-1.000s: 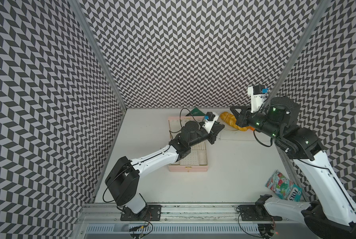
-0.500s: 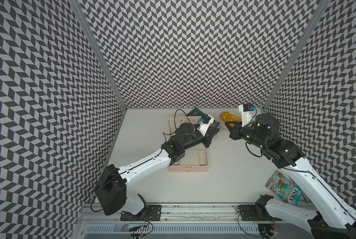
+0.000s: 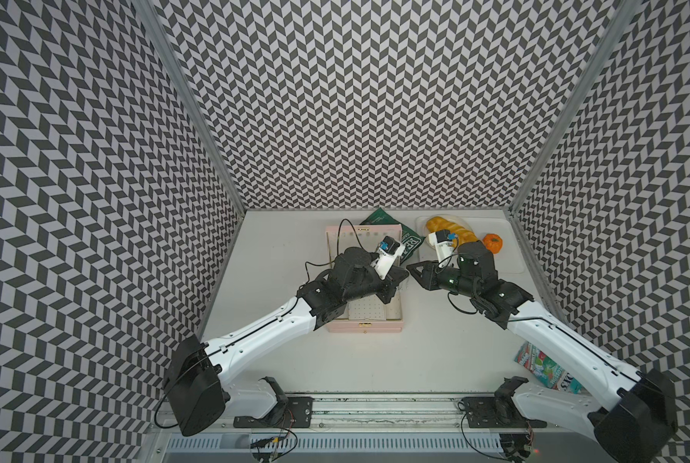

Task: Put jewelry chain into jewelry box
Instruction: Pick up the necklace from the center of the board, then open the fastener on the jewelry box.

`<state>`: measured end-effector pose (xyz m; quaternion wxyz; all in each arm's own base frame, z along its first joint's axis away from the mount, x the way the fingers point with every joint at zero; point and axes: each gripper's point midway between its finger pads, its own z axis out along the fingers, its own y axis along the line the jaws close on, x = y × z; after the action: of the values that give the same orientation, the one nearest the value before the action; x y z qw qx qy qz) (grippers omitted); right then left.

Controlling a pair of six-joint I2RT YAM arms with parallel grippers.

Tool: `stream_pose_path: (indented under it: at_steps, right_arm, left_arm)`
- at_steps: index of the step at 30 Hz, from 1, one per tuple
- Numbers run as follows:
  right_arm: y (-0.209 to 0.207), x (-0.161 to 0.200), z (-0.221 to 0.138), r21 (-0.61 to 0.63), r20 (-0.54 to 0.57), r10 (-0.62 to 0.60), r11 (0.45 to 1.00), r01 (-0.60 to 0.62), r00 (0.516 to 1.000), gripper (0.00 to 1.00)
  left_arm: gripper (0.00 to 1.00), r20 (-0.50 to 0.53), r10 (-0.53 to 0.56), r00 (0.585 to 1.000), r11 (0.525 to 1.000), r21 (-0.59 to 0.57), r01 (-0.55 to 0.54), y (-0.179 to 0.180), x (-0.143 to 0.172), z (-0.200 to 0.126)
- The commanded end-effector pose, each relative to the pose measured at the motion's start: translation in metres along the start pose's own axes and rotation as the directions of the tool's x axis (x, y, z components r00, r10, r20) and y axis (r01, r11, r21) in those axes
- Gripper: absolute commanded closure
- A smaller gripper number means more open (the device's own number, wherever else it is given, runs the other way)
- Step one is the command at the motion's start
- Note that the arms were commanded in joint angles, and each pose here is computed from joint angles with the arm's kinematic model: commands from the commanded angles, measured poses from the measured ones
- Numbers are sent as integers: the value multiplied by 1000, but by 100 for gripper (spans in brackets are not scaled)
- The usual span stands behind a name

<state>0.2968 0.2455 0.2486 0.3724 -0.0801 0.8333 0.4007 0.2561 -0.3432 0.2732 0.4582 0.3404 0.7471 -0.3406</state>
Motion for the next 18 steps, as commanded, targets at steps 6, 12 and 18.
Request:
stream_pose_path:
  at_steps: [6,12,18]
  right_arm:
    - [14,-15,12,-83,89,39,996,-32,995,56]
    - [20,-18,21,-79,134,118,991,-108,984,53]
    - [28,-19,28,-128,221,290,955,-267,931,47]
  left_arm:
    - [100,-59,-46,997,990,-134,38,18,15,-33]
    - [100,-79,-64,995,967,-251,43,41,20,-58]
    - [100,-68,-68,995,945,-323,43,58,25,-88]
